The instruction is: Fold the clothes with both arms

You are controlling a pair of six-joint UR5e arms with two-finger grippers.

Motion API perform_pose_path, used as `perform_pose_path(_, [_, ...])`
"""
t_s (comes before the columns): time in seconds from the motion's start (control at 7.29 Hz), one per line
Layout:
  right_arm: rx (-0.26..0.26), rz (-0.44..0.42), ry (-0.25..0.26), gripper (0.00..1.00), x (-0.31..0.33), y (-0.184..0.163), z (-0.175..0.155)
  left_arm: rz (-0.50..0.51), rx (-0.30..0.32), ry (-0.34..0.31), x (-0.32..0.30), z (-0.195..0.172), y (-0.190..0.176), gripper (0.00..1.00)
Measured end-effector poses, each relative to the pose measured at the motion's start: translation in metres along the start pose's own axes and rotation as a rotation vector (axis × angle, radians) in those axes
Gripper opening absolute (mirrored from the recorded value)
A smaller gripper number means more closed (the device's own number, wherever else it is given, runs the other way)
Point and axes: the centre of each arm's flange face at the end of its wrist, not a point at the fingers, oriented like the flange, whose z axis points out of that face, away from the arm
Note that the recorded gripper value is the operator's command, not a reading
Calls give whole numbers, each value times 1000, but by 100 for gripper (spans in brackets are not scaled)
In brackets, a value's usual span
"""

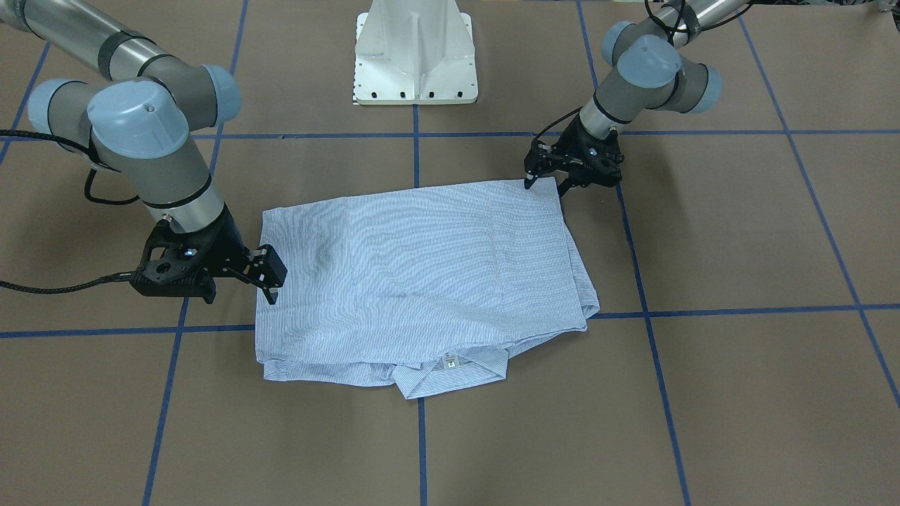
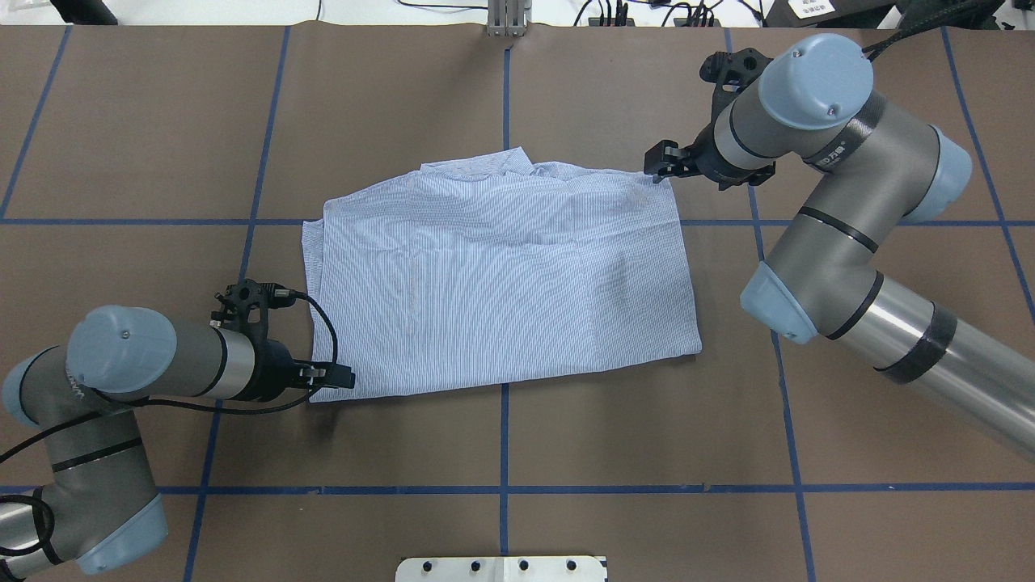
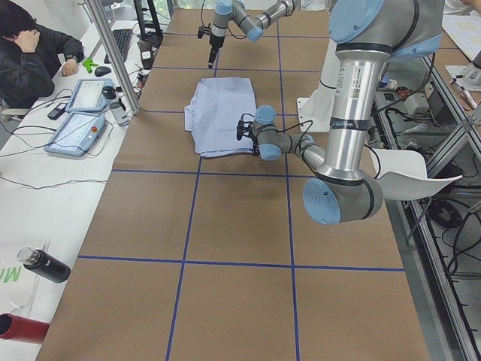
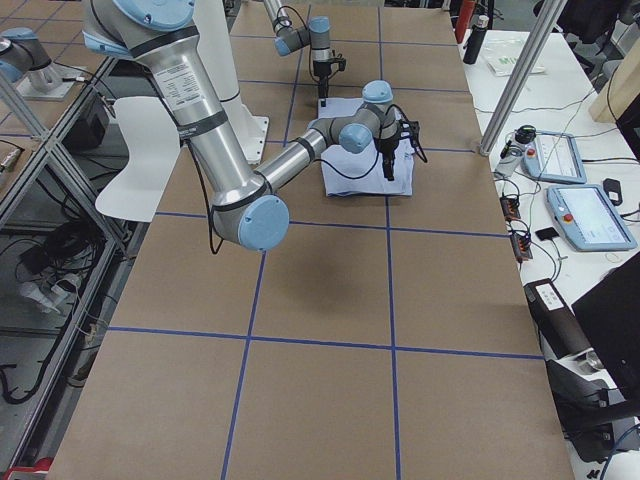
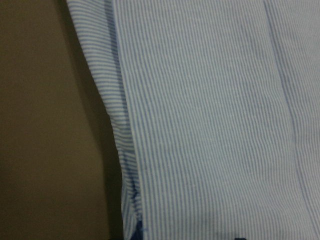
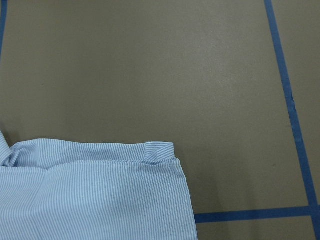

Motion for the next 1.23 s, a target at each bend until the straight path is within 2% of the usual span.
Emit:
perform_pose_path(0.14, [0, 0, 0, 100, 0, 0, 0, -6, -2, 3, 1, -1, 1, 0])
perform_pose_path(0.41, [0, 0, 0, 100, 0, 0, 0, -28, -3, 13, 7, -9, 2, 0])
perform_pose_path(0.69, [-1, 2, 2, 100, 0, 1, 1, -37, -11, -11, 1, -28, 11, 0])
perform_pose_path(0.96, [-2, 2, 4, 100, 1, 1, 2, -30, -30, -115, -8, -42, 11, 0])
perform_pose_path(1.1, [-3, 2, 5, 100, 1, 2, 3, 2, -21, -173, -16, -43, -5, 0])
perform_pose_path(1.23, [-3, 2, 5, 100, 0, 2, 4, 47, 13, -227, -35, -46, -40, 0])
